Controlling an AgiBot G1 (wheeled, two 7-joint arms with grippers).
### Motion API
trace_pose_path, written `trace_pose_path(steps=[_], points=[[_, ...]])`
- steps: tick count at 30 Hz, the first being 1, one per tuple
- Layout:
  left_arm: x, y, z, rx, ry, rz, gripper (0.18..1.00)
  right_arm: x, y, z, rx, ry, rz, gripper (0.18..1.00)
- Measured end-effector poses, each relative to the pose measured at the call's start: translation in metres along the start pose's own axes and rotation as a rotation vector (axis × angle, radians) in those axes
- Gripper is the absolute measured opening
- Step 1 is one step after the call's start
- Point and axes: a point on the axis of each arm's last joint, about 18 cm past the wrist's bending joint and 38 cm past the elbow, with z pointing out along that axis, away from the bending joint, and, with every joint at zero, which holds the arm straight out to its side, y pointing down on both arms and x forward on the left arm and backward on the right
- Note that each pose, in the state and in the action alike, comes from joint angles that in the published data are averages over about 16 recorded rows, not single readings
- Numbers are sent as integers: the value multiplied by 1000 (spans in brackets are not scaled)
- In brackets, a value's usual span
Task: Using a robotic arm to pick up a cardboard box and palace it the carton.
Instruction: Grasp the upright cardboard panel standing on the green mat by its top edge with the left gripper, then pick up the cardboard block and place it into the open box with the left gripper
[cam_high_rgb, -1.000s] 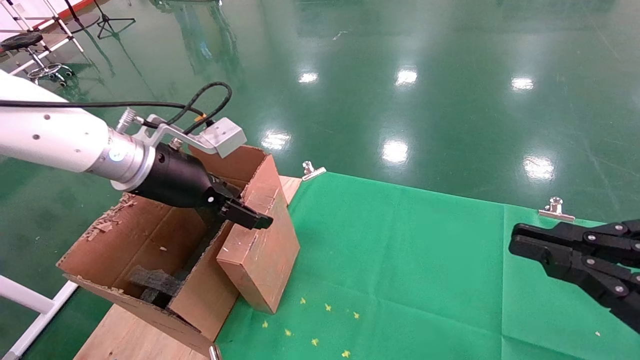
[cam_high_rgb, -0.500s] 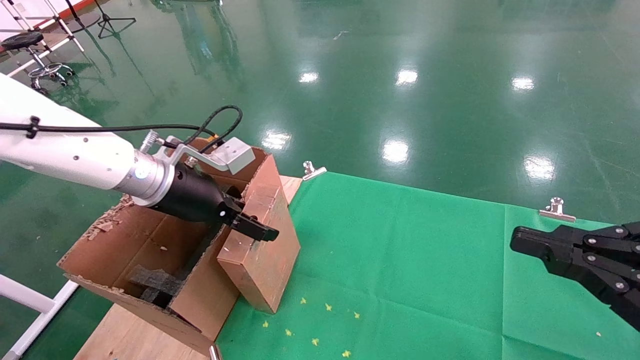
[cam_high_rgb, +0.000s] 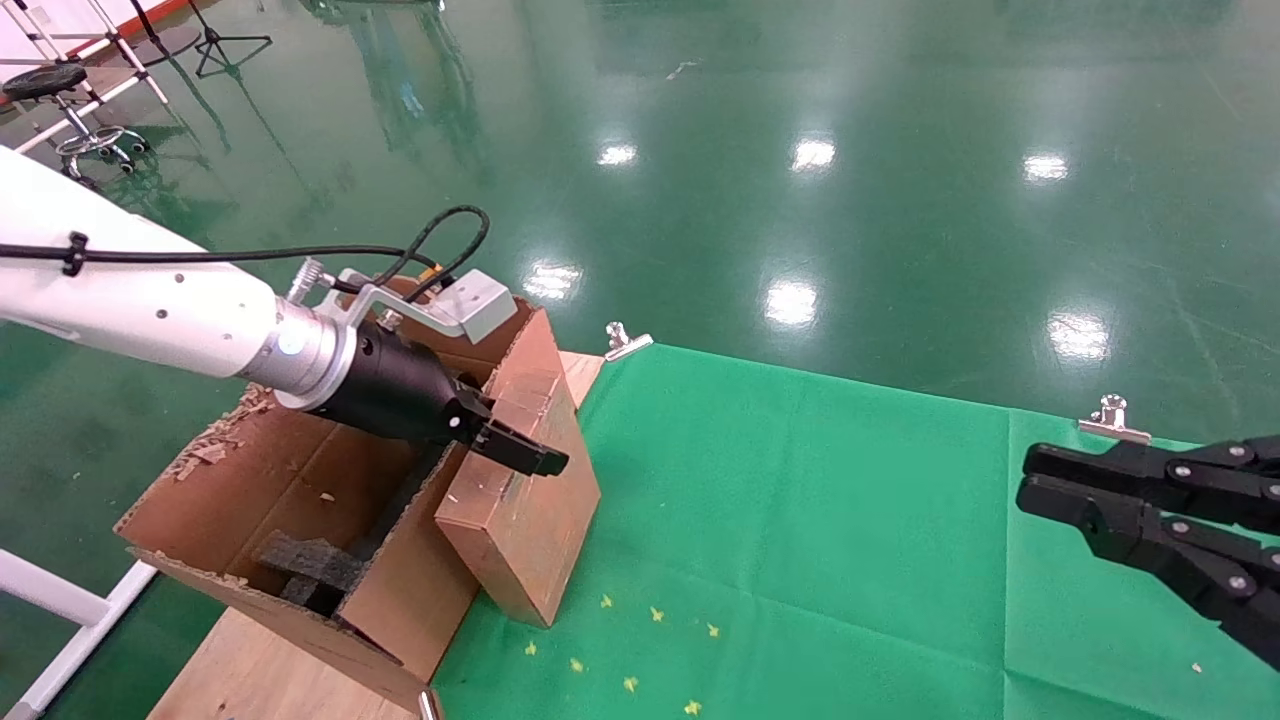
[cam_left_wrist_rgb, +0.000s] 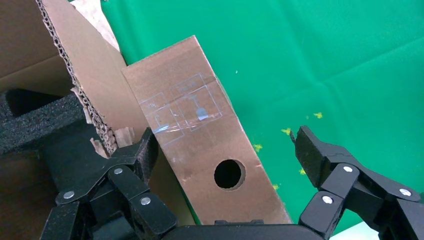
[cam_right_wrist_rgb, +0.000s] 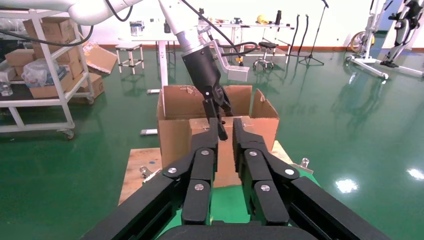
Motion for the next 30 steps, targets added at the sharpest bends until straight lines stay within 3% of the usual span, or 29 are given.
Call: trace_pose_path(steps=[5,14,24,30], points=[[0,0,0,-3,-1,0,973,0,0,0,0,0,0,264],[0,1,-1,-7,-2,1,887,0,0,0,0,0,0,408],[1,1,-4,-6,2,1,693,0,0,0,0,0,0,629],[-2,-7,-23,38,23,9,567,0,0,0,0,0,0,763]])
